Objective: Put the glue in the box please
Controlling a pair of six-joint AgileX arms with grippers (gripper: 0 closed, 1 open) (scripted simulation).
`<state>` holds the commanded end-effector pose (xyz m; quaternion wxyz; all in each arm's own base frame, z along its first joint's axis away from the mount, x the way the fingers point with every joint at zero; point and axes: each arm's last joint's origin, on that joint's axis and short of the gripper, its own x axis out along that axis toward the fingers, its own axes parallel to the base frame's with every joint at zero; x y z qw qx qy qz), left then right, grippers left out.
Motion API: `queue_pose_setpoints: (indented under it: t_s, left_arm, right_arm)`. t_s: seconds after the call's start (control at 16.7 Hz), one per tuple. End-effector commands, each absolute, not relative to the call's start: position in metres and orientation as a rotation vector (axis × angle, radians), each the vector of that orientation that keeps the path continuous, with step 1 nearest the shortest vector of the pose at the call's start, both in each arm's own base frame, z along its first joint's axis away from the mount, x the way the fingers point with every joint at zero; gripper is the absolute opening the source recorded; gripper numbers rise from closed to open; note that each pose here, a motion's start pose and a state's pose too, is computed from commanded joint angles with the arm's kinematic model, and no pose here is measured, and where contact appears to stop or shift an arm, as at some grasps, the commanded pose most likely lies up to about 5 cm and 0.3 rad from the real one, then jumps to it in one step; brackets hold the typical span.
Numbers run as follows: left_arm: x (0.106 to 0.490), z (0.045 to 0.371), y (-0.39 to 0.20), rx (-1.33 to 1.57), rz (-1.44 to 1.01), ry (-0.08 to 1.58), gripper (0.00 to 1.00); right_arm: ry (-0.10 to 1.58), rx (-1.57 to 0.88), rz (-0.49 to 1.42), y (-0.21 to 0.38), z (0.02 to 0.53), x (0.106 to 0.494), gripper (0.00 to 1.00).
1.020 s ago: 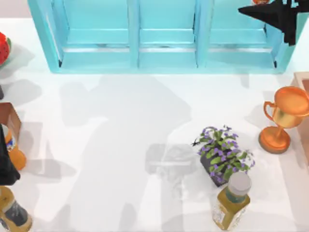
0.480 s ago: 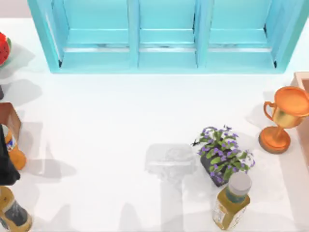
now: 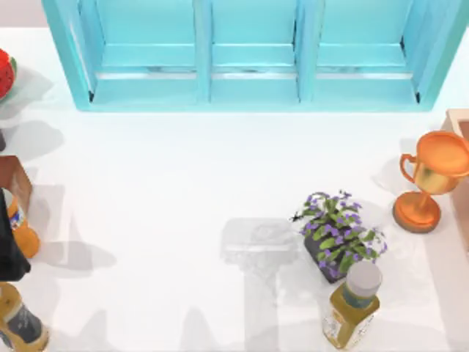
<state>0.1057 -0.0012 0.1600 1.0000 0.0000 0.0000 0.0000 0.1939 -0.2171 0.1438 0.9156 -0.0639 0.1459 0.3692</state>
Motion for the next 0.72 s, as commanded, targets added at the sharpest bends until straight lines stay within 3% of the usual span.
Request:
queue_pose_setpoints:
  t_s: [0.72]
  left_arm:
    - [0.106, 0.160, -0.001, 0.000, 0.000, 0.000, 1.00]
  right_arm:
    - [0.314, -0.163, 0.768, -0.201, 0.128, 0.214, 0.00]
